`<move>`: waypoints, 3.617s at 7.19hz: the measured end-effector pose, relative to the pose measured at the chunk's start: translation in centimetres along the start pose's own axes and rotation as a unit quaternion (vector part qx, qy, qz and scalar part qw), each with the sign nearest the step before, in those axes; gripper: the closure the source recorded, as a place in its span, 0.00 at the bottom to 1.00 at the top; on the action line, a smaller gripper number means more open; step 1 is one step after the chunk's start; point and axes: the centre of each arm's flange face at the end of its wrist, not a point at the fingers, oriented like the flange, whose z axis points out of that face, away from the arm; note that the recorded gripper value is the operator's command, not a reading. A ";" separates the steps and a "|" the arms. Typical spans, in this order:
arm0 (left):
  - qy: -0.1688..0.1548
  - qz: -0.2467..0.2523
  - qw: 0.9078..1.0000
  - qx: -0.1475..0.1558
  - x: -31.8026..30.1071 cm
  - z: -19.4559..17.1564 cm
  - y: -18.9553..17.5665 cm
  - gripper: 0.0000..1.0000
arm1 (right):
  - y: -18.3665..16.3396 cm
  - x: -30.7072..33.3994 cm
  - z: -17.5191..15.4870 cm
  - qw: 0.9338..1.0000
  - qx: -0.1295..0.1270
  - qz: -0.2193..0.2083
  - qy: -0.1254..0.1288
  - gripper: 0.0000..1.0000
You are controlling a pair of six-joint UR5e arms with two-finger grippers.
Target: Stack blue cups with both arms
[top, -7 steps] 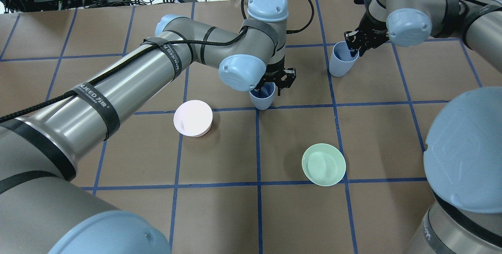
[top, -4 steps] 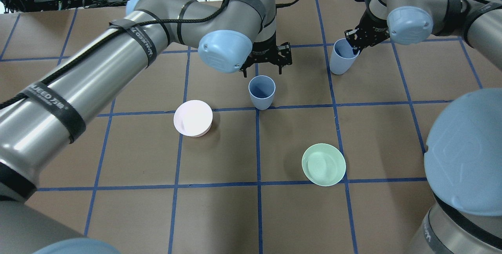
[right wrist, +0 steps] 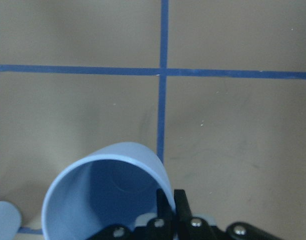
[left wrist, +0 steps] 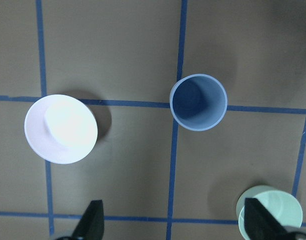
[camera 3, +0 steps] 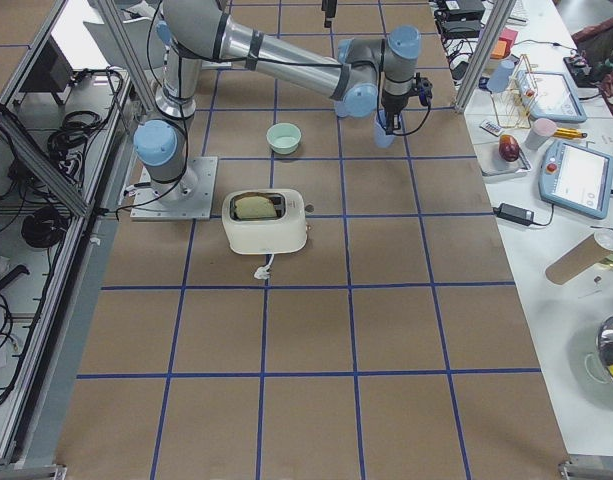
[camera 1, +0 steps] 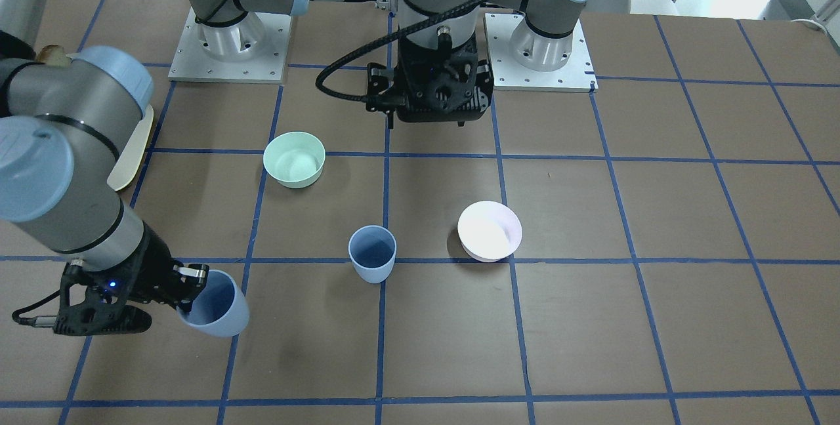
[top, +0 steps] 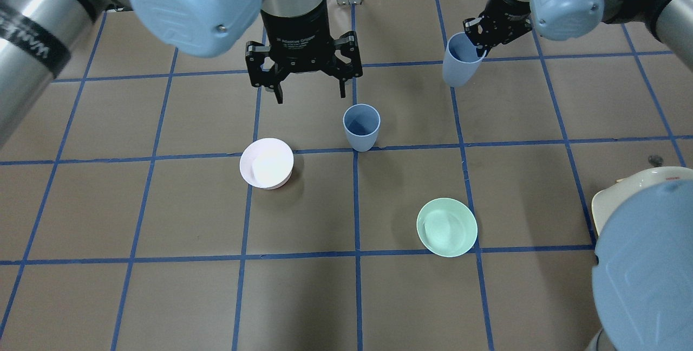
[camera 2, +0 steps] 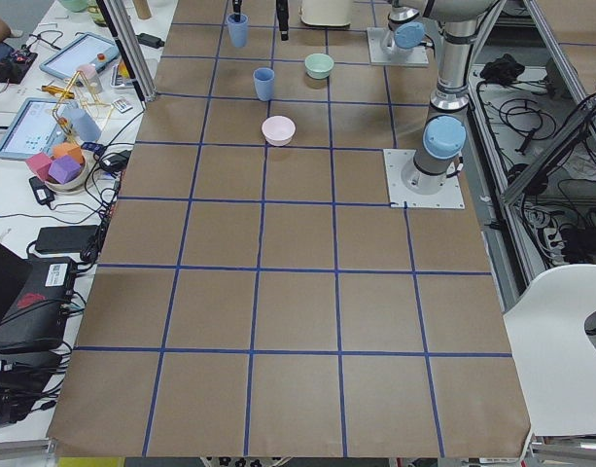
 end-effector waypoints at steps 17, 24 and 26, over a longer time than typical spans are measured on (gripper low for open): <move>0.026 0.018 0.995 0.093 -17.1 -2.5 -1.0 0.00 | 8.4 -19.0 0.3 0.998 -0.029 0.060 -0.005 0.33; 0.027 0.011 0.995 0.095 -17.6 -2.7 -1.2 0.00 | 4.9 -6.2 -11.2 0.999 -0.024 0.002 0.030 0.00; 0.027 0.011 0.995 0.095 -17.6 -2.6 -1.2 0.00 | 7.7 -0.8 -14.8 0.999 -0.032 -0.020 0.032 0.00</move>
